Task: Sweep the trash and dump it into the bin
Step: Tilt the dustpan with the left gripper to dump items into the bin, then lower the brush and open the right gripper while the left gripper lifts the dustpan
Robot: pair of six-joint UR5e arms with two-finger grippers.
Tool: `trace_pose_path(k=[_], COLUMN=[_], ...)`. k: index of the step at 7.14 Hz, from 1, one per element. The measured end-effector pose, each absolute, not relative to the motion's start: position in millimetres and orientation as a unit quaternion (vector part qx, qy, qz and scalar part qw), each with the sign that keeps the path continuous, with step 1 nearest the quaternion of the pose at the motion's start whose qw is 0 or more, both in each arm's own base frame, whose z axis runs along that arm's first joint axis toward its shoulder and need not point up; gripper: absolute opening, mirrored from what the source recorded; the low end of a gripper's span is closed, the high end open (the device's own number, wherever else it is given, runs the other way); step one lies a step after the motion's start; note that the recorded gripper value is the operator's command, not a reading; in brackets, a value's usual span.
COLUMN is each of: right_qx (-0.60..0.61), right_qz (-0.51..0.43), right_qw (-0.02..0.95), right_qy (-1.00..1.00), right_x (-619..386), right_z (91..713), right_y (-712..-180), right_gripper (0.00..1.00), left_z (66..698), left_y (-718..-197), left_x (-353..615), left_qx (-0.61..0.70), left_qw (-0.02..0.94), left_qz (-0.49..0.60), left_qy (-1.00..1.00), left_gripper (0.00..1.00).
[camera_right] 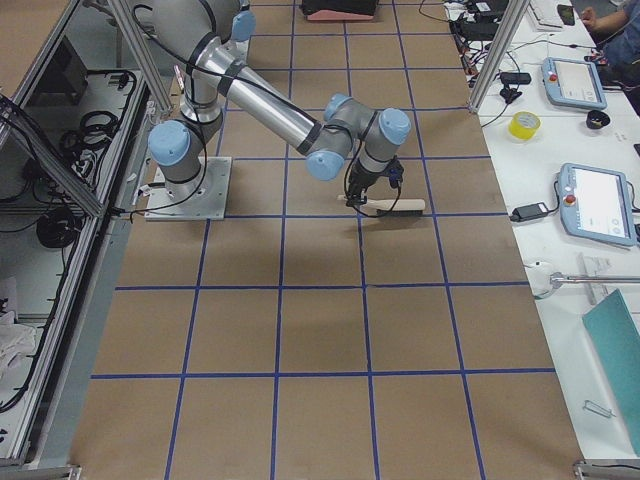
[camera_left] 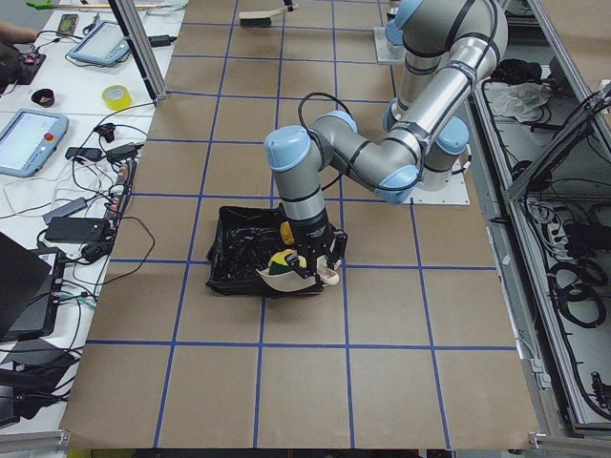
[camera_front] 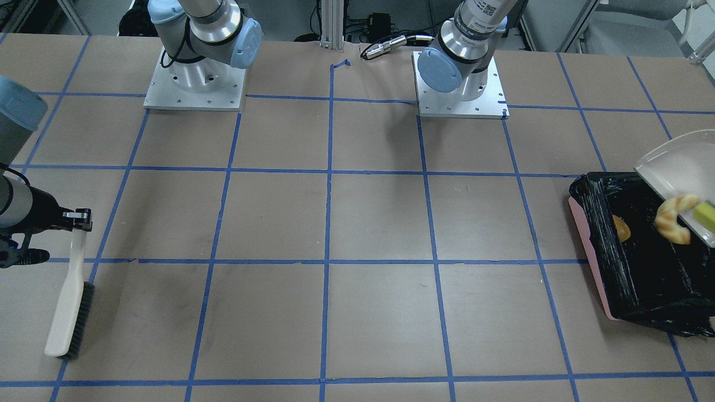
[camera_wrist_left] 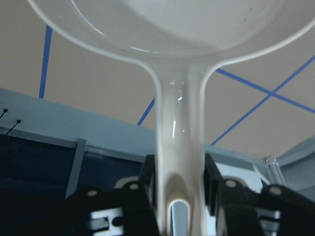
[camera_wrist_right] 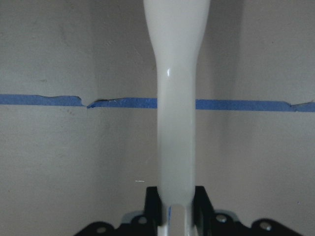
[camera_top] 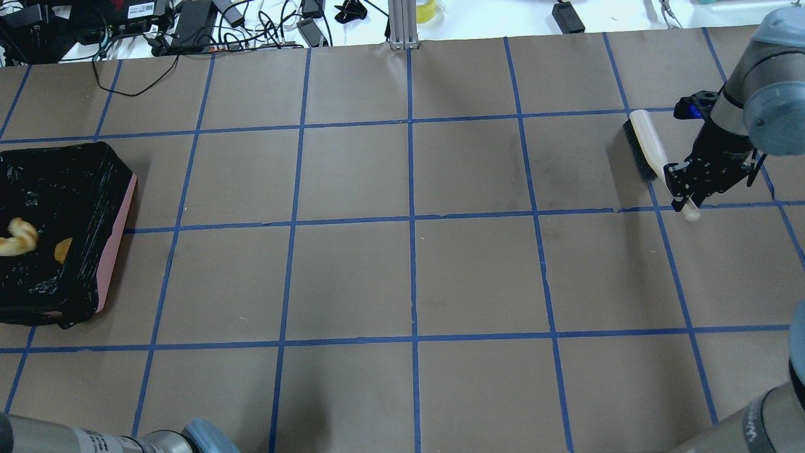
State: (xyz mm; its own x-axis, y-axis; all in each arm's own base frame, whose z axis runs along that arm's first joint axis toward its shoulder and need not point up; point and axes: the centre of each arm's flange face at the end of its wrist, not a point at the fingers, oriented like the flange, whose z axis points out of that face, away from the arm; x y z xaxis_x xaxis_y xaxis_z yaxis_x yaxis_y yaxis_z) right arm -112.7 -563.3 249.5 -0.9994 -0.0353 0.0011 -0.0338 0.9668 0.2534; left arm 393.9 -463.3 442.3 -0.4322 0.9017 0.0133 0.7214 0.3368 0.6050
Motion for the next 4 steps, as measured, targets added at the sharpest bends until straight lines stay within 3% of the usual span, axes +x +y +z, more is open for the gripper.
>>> trace_pose_path(k=[1,2,4], right_qx=[0.017,0.015,0.012], right_qz=[-0.124,-0.116,-0.111], right_qw=[0.003,0.005,0.005], right_qy=[-0.992,-0.993,-0.994], right_x=[-113,-113,-114], right_z=[249,249,250], right_y=[-565,-567,-568], right_gripper=[0.87,1.00,1.00], left_z=[444,446,451], left_y=[-476,-485,-489], left_x=[372,354,338], left_qx=[0.518,0.526,0.537], left_qw=[0.179,0.192,0.204], left_qz=[0.297,0.314,0.330], left_qy=[0.782,0.767,0.749], left_gripper=[0.00,0.00,0.00])
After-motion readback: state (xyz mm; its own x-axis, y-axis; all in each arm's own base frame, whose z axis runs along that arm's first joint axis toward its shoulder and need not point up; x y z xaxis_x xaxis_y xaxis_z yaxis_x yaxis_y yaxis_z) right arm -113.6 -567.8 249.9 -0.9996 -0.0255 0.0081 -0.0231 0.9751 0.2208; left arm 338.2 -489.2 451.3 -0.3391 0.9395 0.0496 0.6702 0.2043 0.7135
